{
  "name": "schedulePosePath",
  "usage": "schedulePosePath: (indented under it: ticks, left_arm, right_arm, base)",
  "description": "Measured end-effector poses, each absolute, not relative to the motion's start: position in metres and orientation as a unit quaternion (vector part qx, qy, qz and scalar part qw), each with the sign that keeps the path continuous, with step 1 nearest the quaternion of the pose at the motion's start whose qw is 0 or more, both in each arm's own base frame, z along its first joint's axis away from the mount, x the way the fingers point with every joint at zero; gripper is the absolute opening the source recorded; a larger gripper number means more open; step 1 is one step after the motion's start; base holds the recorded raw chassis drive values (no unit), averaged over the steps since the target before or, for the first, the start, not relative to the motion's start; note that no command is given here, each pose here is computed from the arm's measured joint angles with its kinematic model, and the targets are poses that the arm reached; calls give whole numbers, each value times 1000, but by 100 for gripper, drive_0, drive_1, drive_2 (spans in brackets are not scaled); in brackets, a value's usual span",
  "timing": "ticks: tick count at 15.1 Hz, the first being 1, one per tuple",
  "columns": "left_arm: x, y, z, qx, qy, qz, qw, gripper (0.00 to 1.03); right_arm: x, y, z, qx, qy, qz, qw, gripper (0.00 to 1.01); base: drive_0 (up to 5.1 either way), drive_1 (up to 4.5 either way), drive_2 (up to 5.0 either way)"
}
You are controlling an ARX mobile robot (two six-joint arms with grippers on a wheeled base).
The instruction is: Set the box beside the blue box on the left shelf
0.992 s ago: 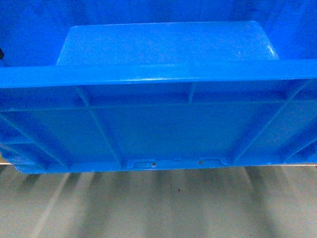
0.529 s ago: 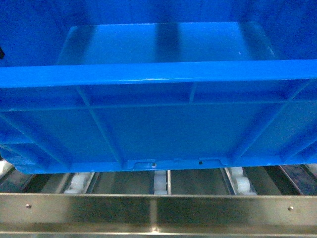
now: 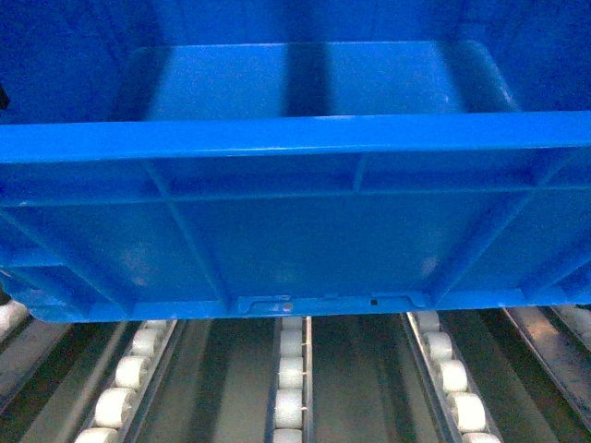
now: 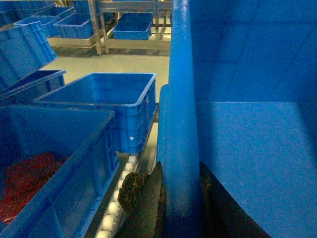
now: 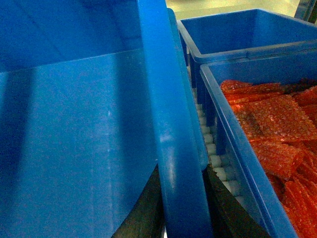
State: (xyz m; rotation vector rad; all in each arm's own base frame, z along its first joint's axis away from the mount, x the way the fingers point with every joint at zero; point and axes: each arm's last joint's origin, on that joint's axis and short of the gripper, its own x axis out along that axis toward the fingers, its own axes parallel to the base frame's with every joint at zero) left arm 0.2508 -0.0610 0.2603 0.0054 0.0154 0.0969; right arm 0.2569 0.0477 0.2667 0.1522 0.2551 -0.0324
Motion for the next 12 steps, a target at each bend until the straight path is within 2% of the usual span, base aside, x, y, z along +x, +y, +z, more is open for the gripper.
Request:
schedulePosePath:
  ticks: [12]
  left_arm:
    - [251, -61, 260, 3, 8, 48, 999, 11]
  right_arm:
    - [257, 48, 267, 76, 127, -16, 989, 14]
  base:
    - [0, 0, 0]
